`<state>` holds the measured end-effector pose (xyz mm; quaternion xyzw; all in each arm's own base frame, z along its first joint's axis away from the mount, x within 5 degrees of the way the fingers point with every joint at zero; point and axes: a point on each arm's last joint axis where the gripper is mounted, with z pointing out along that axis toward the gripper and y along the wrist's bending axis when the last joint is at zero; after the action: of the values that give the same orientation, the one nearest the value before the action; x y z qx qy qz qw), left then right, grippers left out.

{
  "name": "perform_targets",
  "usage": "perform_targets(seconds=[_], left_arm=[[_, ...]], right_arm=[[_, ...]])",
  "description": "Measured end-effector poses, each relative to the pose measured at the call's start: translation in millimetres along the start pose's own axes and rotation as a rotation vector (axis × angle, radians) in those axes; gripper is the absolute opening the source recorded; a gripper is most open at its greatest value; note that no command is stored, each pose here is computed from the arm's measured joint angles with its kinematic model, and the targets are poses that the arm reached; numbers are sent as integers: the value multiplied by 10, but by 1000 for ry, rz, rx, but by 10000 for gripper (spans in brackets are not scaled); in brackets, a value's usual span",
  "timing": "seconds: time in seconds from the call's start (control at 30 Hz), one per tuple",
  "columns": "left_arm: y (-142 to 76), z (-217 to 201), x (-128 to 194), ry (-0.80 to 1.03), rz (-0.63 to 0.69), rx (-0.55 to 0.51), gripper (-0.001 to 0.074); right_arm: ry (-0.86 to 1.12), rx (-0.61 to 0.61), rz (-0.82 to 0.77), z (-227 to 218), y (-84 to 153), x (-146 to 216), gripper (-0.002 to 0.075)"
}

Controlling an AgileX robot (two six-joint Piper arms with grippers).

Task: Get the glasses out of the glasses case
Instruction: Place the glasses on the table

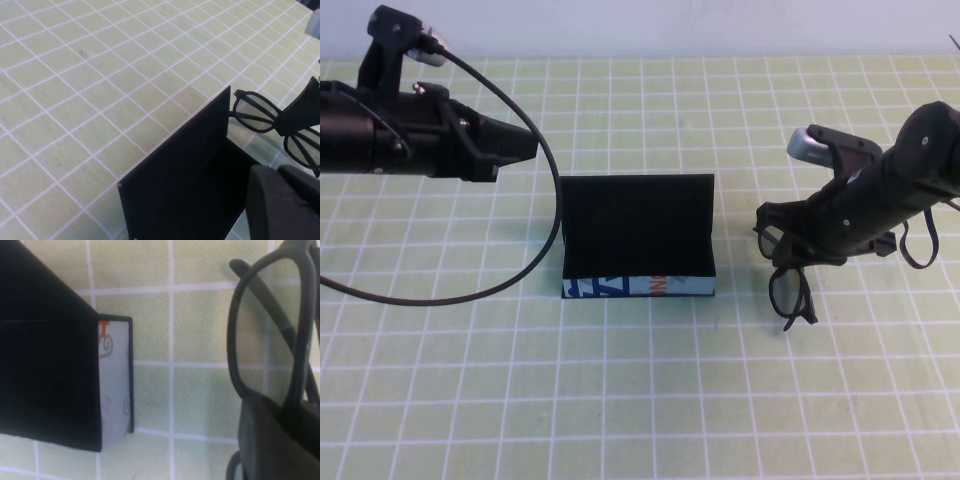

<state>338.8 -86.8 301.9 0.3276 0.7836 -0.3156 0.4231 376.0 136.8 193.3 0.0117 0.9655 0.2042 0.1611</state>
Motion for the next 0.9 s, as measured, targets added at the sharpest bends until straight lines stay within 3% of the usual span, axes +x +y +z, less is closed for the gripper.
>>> perform_targets(seconds=[0.27, 0.53, 0.67, 0.9], left_arm=[[-10, 0, 3, 3, 1, 11, -4], [-15, 0, 4, 4, 1, 16, -4], [-14, 0, -3, -3, -15, 16, -4], [-48, -37, -53, -31, -67, 15, -4]], right_arm=[[0, 7, -9, 0, -6, 0, 209], [72, 40, -72, -79, 9, 5, 244], [75, 34, -103, -334, 86, 32, 203], [40, -4, -155, -1053, 259, 241, 35]])
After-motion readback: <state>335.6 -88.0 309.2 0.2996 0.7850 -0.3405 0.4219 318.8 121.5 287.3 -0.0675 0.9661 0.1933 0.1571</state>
